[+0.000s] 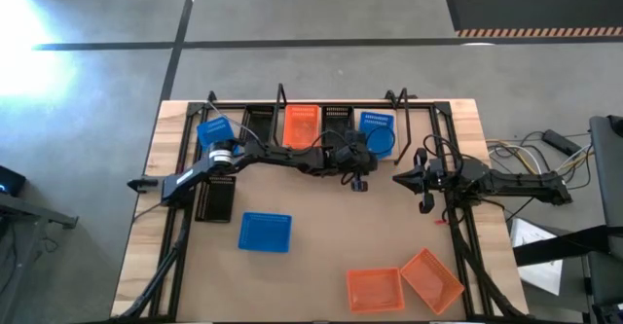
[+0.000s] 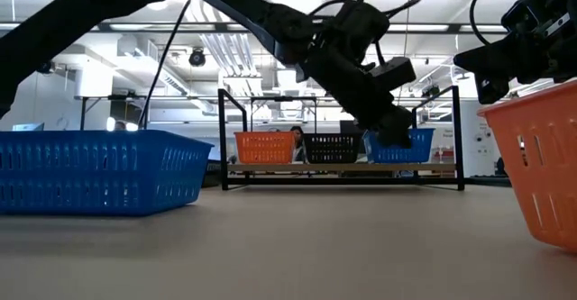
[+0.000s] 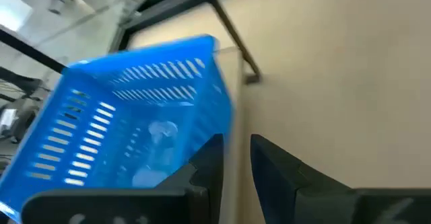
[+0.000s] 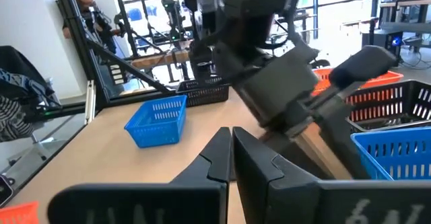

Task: Stack baskets on shelf by color
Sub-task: Put the right blue bin on the shelf

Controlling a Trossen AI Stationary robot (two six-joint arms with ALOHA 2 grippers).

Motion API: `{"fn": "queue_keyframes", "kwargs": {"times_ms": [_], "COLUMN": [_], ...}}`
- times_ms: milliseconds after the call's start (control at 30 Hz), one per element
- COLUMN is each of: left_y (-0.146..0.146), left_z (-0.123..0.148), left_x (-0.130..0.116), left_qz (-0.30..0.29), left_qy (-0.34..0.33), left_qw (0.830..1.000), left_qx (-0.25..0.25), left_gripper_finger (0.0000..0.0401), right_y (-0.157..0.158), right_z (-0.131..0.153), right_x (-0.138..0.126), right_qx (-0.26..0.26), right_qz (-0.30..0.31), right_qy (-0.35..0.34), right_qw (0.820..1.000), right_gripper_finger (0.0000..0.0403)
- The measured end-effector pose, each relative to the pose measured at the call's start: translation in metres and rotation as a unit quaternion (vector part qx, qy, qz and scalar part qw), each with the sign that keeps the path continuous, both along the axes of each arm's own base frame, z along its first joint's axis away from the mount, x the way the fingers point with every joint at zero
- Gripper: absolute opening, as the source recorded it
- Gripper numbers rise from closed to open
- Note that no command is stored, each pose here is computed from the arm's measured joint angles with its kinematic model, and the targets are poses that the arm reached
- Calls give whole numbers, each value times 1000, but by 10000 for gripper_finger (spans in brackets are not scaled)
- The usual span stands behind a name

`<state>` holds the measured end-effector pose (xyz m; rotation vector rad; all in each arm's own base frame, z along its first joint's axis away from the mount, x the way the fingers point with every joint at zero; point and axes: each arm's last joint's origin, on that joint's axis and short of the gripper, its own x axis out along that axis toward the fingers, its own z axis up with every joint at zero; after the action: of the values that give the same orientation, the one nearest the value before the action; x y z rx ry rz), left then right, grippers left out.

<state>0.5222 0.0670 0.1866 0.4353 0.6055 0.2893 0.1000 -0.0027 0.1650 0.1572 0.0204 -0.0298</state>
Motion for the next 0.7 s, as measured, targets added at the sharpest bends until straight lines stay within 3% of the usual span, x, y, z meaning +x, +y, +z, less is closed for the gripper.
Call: {"fn": "queue_keyframes", "kwargs": {"times_ms": [200,367,700], "left_y": [7,12,14], "left_z": [-6,-17,-13], "left_x": [8,12,13], "left_qz": [9,13,14], "left_qy": [-54,-65,-88], "left_qw": [998,998,996], "left_qx": [7,8,10], "left_gripper_finger": [45,44,44], "right_y": [0,0,0], "right_z": [0,0,0], "right_x": [0,0,0], "right_qx": [0,0,0], "right_qz": [0,0,0], "right_qy": [0,0,0], "right_qw": [1000,1000,1000], "right_gripper_finger": [9,9,9]}}
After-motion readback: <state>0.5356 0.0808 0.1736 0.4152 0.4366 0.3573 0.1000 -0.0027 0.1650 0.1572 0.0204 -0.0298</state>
